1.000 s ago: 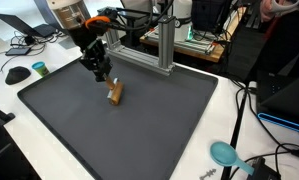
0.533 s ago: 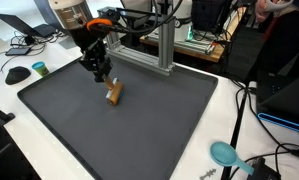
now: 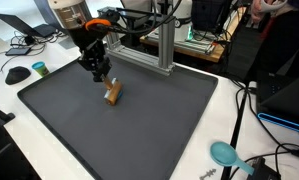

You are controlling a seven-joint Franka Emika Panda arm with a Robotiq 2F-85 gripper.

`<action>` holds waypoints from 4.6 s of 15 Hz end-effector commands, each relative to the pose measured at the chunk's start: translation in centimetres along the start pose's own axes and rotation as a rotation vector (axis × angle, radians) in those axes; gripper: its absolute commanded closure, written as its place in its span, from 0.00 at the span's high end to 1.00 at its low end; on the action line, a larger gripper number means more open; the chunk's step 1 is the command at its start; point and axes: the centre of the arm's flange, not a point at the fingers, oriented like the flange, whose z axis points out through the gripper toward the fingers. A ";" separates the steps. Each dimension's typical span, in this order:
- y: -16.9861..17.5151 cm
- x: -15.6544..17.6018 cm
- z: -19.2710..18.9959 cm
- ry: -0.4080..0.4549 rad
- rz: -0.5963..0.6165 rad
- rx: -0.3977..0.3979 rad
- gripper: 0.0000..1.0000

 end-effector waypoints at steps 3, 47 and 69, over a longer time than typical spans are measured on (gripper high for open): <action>1.0 3.2 5.6 0.110 0.013 -0.029 0.22; 2.3 -6.7 -9.3 0.276 -1.146 0.030 0.22; 4.1 -4.9 -2.0 0.269 -1.722 0.035 0.22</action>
